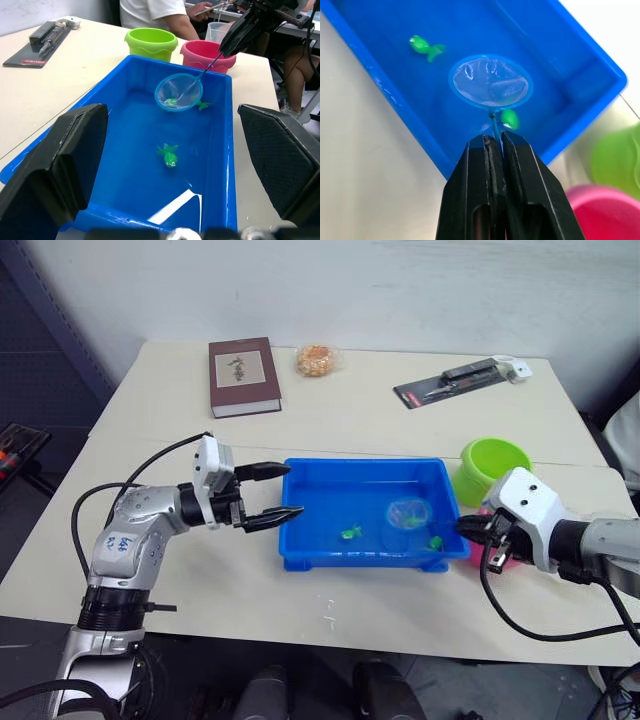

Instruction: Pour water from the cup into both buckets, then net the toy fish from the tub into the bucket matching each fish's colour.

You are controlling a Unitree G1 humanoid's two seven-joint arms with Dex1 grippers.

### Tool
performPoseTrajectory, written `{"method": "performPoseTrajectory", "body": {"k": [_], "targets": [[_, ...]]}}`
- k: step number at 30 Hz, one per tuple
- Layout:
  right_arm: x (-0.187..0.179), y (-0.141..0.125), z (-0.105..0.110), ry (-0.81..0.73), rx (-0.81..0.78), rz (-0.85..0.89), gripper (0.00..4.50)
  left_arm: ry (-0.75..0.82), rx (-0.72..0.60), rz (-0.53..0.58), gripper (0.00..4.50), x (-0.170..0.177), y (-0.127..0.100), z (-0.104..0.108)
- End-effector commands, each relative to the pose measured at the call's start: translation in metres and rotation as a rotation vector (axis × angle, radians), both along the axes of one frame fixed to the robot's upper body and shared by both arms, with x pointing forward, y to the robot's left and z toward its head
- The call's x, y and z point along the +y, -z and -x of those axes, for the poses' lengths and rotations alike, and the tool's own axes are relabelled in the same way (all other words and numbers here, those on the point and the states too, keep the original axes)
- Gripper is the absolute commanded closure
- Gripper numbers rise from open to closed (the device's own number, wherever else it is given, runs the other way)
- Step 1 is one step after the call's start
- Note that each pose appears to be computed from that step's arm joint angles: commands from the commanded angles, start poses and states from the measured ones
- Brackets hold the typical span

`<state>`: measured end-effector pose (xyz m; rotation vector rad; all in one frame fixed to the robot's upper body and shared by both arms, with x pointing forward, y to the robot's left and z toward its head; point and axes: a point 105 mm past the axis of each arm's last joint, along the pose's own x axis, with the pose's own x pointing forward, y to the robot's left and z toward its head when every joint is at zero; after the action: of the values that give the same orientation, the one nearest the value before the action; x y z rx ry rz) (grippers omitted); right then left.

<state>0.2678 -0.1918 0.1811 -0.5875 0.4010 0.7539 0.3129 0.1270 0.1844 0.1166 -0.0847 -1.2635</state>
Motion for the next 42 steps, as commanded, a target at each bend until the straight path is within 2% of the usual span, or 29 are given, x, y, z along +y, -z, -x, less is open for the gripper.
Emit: {"method": "performPoseTrajectory", "body": {"k": [1,5,12,21,27,32,35,38,42], "targets": [[0.004,-0.018,-0.008,-0.105,-0.128,0.096,4.5,0.01,-0.056,0.009,0.04,-0.002,-0.01,0.004],[-0.004,-0.013,-0.011,-0.286,-0.156,0.284,4.5,0.015,-0.058,0.011,0.04,-0.003,-0.011,0.003],[-0.028,-0.009,-0.022,-0.466,-0.121,0.508,4.5,0.019,-0.062,0.018,0.04,-0.006,-0.012,0.001],[-0.034,-0.008,-0.027,-0.617,-0.075,0.604,4.5,0.014,-0.064,0.026,0.04,-0.009,-0.014,-0.001],[-0.04,-0.006,-0.038,-0.666,-0.121,0.709,4.5,0.013,-0.067,0.031,0.04,-0.01,-0.015,-0.002],[-0.022,-0.035,-0.075,-0.615,-0.518,0.75,4.5,0.015,-0.069,0.038,0.04,-0.012,-0.016,-0.002],[-0.011,-0.054,-0.083,-0.599,-0.688,0.707,4.5,0.019,-0.068,0.041,0.04,-0.012,-0.016,-0.002],[-0.009,-0.06,-0.079,-0.601,-0.726,0.636,4.5,0.02,-0.068,0.042,0.04,-0.013,-0.017,-0.002],[-0.016,-0.056,-0.061,-0.604,-0.632,0.559,4.5,0.019,-0.062,0.04,0.04,-0.011,-0.016,-0.002]]}}
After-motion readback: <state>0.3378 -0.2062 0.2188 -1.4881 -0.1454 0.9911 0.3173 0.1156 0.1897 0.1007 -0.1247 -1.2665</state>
